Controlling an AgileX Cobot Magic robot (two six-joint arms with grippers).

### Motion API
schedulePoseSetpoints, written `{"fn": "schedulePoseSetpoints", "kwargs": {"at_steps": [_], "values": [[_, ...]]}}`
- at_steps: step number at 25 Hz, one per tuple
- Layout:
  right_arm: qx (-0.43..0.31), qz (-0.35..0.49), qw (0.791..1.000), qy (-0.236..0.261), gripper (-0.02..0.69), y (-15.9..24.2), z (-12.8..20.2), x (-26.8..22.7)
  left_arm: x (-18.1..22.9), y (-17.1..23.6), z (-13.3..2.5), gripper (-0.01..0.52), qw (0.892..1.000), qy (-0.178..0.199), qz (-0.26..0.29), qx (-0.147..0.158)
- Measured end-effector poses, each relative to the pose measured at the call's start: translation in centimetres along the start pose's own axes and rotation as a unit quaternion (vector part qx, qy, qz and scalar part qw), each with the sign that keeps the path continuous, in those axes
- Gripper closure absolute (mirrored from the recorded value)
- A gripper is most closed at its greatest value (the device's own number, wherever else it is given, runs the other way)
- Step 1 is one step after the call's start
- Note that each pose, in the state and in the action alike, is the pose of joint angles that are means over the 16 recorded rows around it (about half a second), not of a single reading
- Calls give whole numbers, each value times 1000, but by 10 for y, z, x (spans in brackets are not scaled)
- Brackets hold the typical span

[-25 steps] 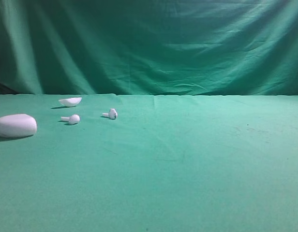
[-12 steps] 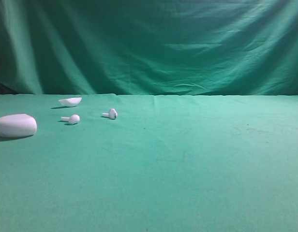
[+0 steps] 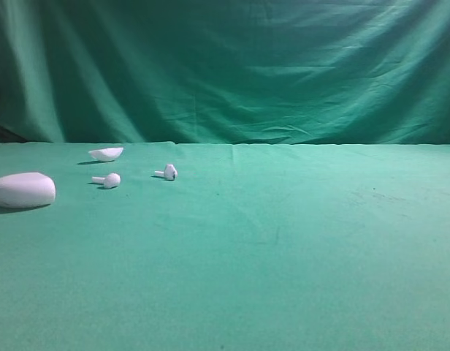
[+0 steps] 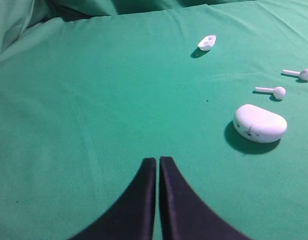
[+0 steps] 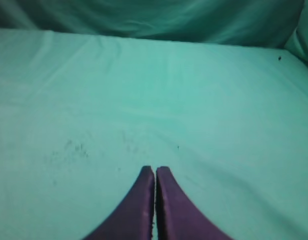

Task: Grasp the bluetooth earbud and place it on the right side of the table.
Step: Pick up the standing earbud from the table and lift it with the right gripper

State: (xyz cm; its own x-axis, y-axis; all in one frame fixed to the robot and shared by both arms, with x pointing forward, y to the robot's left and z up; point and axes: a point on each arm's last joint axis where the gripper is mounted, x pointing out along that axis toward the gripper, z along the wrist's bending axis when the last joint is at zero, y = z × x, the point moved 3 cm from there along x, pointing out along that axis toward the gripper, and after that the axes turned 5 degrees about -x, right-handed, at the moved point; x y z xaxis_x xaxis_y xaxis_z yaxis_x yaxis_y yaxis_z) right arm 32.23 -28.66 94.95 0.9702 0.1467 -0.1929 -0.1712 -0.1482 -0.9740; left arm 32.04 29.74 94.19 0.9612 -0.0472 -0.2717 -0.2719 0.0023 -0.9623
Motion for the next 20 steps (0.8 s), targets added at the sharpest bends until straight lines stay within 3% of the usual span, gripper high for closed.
{"fn": "schedulePoseSetpoints", "kwargs": {"at_steps": [6,11,15,20], "values": [[14,-103,995,4,665,-33,-2,-5,0,0,0,514,1000,0,0,0],[36,-138,990,3,665,-71,-7,-12,0,0,0,514,1000,0,0,0],[48,-97,994,0,665,-98,-10,-9,0,0,0,514,1000,0,0,0],[36,33,999,-13,665,-120,-12,8,0,0,0,514,1000,0,0,0]]}}
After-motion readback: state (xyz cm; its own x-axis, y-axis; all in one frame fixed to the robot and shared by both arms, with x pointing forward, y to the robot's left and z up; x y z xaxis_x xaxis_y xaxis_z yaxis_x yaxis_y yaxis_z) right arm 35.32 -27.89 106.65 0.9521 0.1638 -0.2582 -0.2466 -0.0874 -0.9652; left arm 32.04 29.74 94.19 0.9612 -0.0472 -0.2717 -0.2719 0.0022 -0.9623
